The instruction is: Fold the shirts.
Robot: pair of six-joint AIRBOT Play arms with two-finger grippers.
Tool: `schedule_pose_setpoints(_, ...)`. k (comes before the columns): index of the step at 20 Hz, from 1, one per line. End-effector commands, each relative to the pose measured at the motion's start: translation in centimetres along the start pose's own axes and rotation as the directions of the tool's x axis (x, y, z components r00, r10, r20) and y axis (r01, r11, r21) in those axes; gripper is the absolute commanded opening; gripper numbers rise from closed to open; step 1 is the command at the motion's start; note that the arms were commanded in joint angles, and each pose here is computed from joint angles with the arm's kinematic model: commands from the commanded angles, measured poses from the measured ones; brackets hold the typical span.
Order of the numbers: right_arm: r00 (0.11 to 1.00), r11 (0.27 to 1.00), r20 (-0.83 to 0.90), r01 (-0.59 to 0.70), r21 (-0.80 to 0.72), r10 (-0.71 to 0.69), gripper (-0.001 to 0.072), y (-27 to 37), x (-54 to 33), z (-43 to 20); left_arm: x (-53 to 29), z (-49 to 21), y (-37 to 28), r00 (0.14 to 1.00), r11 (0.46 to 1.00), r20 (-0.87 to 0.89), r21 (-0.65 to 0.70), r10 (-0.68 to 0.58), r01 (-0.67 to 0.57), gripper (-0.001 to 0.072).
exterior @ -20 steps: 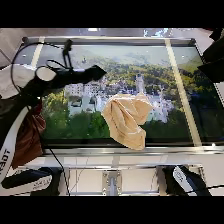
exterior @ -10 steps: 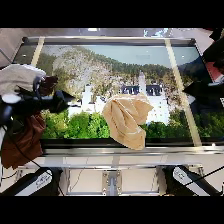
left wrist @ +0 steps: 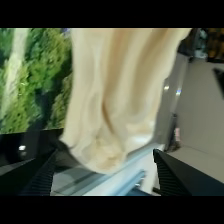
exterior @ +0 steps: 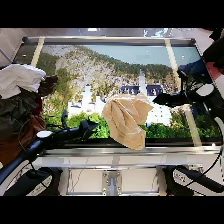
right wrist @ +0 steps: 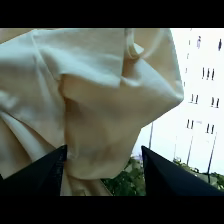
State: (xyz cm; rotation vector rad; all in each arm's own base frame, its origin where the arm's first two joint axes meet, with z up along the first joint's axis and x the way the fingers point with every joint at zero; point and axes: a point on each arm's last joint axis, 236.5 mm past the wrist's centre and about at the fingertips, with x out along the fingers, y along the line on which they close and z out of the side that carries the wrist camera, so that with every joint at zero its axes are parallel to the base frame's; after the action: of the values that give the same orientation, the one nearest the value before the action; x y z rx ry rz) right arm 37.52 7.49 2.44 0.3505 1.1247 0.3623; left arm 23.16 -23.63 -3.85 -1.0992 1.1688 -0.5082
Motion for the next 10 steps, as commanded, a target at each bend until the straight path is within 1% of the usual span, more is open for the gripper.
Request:
schedule_pose_setpoints(1, 0.999, 0.999, 0.037, -0.003, -0.052, 0.005, 0.0526, 1.9, 2.0, 0.7, 2.0, -2.1, 1.6, 0.995, 0.994, 0.038, 0.056, 0.097, -0.099, 0.0705)
schedule_pose_setpoints(6, 1.0, 0.999, 0.029, -0.006, -0.054, 0.008, 0.0526, 2.0, 2.0, 0.5, 5.1, -4.3, 1.2, 0.989, 0.988, -0.062, 0.084, 0.137, -0.132, 0.0705)
schedule_pose_setpoints(10, 1.0, 0.998, 0.023, -0.007, -0.055, 0.009, 0.0526, 2.0, 2.0, 0.3, 7.7, -5.3, 1.3, 0.977, 0.987, -0.15, 0.066, 0.155, -0.146, 0.0705)
